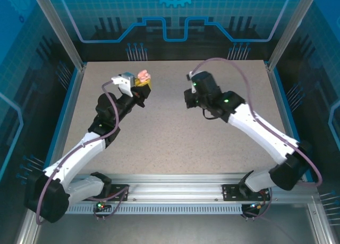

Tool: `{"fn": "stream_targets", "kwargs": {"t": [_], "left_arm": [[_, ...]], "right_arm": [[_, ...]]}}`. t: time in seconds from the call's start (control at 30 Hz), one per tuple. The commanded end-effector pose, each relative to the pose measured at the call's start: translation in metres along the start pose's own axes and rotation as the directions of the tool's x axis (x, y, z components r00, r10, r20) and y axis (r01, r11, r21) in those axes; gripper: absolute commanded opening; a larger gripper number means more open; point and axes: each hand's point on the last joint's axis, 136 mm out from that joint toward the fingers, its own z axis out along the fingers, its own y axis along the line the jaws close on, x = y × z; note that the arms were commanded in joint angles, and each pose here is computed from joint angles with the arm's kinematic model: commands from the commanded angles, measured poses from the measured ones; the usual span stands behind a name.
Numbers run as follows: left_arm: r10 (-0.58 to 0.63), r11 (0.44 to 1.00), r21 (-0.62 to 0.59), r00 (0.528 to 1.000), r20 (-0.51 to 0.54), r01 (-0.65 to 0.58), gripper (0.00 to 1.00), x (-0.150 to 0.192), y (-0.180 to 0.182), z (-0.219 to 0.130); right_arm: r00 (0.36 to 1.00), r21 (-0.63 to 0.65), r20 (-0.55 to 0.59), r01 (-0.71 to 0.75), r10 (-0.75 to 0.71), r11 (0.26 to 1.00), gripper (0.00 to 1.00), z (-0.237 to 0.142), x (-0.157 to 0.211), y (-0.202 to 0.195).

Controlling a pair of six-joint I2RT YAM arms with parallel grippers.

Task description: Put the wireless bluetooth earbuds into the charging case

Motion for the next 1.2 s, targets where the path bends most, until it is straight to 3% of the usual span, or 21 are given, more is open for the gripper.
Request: {"fn": "stream_targets", "kwargs": {"t": [0.0, 0.17, 0.37, 0.73, 1.17], "left_arm": [[0.036, 0.994, 0.104, 0.999, 0.032, -0.039, 0.00, -0.011, -0.025, 0.006], [0.057, 0.975, 0.216, 0.998, 0.008, -0.057, 0.00, -0.002, -0.057, 0.015], [0.091, 0.940, 0.330, 0.996, -0.002, -0.085, 0.00, 0.001, -0.096, 0.028], [0.183, 0.849, 0.481, 0.976, 0.121, -0.219, 0.00, -0.021, -0.158, 0.030], [0.272, 0.825, 0.422, 0.918, 0.287, -0.376, 0.00, -0.042, -0.183, 0.024]], "right_arm": [[0.989, -0.102, 0.149, 0.042, -0.027, 0.994, 0.14, -0.039, -0.044, 0.012], [0.941, -0.250, 0.336, 0.137, -0.046, 0.959, 0.14, -0.098, -0.084, 0.036], [0.887, -0.348, 0.456, 0.253, -0.072, 0.903, 0.14, -0.139, -0.098, 0.057], [0.835, -0.389, 0.542, 0.350, -0.096, 0.852, 0.14, -0.161, -0.089, 0.066], [0.807, -0.370, 0.587, 0.342, -0.068, 0.864, 0.14, -0.173, -0.093, 0.060]]}}
